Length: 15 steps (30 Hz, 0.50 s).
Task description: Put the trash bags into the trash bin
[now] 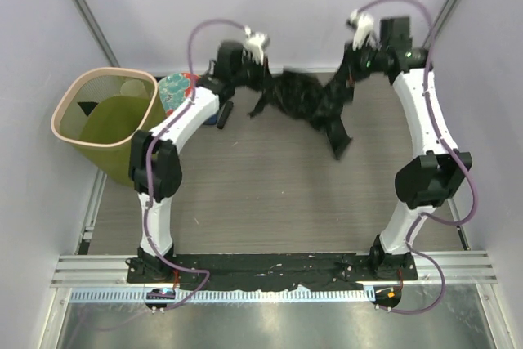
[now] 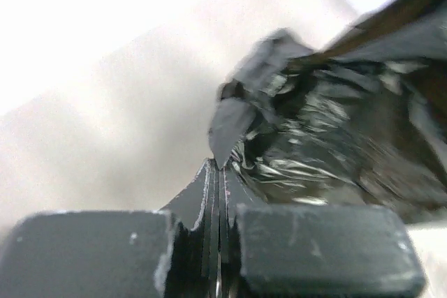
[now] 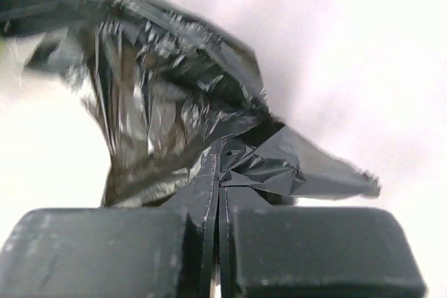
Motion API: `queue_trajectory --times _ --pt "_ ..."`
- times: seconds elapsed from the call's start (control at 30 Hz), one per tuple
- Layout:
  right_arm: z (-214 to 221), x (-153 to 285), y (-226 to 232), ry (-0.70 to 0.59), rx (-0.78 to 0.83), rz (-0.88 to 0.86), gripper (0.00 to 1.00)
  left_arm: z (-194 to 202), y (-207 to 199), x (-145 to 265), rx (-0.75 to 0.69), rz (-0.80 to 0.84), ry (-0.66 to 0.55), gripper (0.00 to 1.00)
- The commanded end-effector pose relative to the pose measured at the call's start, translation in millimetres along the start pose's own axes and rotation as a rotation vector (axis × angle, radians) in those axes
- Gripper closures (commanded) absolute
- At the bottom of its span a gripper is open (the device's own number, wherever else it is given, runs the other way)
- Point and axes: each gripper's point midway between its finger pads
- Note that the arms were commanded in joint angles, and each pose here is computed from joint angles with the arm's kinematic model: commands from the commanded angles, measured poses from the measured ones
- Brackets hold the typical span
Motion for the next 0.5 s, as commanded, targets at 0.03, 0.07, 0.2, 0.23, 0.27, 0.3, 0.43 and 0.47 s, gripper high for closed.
queue_trajectory --times 0.03,0.07,0.2,0.23,0.27,0.3,0.43,0.47 --pt "-183.5 163.7 29.4 -0.567 0.281 0.085 0.99 -203.6 -206.1 196.0 -0.609 0.31 -0.646 1.0" --pt "-189.5 172.7 38.2 -0.617 0.318 0.083 0.99 -189.5 -218.8 214.9 -0.673 0.331 -0.657 1.0" --pt "-81.1 112.6 75.0 -0.354 0.391 0.073 0.99 -31.4 -201.3 170.9 -0.788 0.395 -0.247 1.0" --pt "-5.1 63.3 77.6 -0.139 0.393 0.052 0.99 10.2 -172.8 157.0 -0.746 0.334 -0.103 1.0" --pt "40.8 43.9 80.6 -0.014 0.38 0.019 0.99 73.5 -132.2 135.9 -0.664 0.282 0.073 1.0" --pt "76.7 30.5 82.2 0.079 0.354 -0.005 0.99 106.7 -115.3 131.3 -0.61 0.253 0.175 1.0" --pt "143.3 27.8 115.0 0.232 0.242 -0.147 0.99 186.5 -71.3 142.7 -0.374 0.148 0.494 1.0" --pt "130.7 36.1 127.9 0.192 0.215 -0.202 0.99 166.8 -89.0 144.6 -0.356 0.193 0.452 1.0"
Point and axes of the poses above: each gripper's point midway between its finger pads, its own x axis back along the fingers, its own y axis along the line the jaws close on, z = x × y, and after that the axes turned 14 degrees about x, right-handed
